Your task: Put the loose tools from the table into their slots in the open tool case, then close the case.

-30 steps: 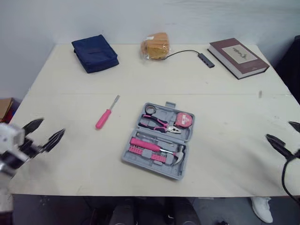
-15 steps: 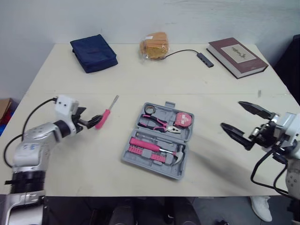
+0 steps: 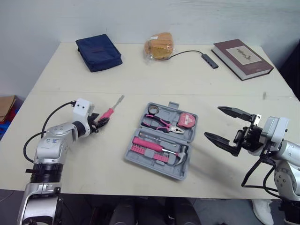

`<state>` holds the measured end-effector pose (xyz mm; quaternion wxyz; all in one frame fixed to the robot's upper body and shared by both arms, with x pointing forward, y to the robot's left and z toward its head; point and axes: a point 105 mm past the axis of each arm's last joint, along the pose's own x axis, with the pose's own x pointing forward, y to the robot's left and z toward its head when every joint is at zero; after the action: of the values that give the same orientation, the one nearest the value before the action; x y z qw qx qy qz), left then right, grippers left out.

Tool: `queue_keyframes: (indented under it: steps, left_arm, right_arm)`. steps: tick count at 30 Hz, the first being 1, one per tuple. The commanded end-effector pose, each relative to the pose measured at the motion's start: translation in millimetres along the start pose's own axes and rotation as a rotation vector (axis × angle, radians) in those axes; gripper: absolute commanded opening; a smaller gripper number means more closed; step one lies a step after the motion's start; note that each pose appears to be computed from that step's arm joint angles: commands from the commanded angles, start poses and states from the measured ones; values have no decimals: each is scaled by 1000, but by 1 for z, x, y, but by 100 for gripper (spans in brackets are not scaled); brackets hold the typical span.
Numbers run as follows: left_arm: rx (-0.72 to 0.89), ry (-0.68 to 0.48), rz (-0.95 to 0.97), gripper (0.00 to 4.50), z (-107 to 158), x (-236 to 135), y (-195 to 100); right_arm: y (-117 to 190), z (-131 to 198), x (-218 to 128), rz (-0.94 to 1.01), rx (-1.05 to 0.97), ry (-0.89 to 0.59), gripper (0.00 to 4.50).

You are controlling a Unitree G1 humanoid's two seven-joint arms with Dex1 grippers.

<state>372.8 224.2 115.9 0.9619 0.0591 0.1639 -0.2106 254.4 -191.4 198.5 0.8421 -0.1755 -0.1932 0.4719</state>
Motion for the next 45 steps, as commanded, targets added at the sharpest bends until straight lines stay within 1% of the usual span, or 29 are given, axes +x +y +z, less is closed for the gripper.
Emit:
queue_keyframes:
  steps: [1, 3, 5, 7, 10, 11, 13, 15, 17, 19, 21, 26, 29, 36, 45]
  left_arm:
    - [28, -39, -29, 64, 7, 4, -3]
    - [42, -90, -42, 60, 16, 3, -3]
    - [108, -241, -163, 60, 44, -6, -19]
    - [184, -341, -261, 60, 63, -16, -32]
    - [355, -410, -438, 60, 75, -31, -57]
    - [417, -429, -516, 60, 78, -36, -70]
    - [482, -449, -600, 60, 80, -43, -84]
    - [624, -375, -810, 60, 70, -54, -113]
    - [765, -249, -964, 60, 51, -60, -134]
    - [809, -199, -1016, 60, 42, -60, -144]
    - [814, -148, -1060, 60, 35, -60, -155]
    - [855, 22, -1095, 60, 16, -59, -163]
    - [892, 44, -1067, 60, 16, -54, -162]
    - [959, 41, -1052, 60, 11, -44, -164]
    - [992, 46, -1100, 60, 10, -44, -163]
  right_arm:
    - [8, 10, 1, 54, -42, -11, 450]
    - [11, 11, 1, 77, -50, -4, 450]
    - [15, 19, 2, 94, -44, -19, 450]
    - [18, 23, 2, 114, -41, -15, 450]
    - [23, 20, -3, 144, -35, 30, 450]
    - [24, 18, -5, 150, -35, 45, 450]
    - [25, 17, -7, 156, -35, 58, 450]
    - [30, 12, -11, 207, -44, 108, 450]
    - [35, 11, -15, 251, -39, 143, 450]
    - [38, 10, -17, 266, -21, 158, 450]
    - [40, 8, -19, 272, -6, 171, 450]
    - [46, 6, -19, 259, 24, 177, 450]
    - [48, 5, -20, 254, 34, 186, 450]
    - [54, -3, -22, 236, 68, 207, 450]
    - [56, -6, -23, 222, 71, 214, 450]
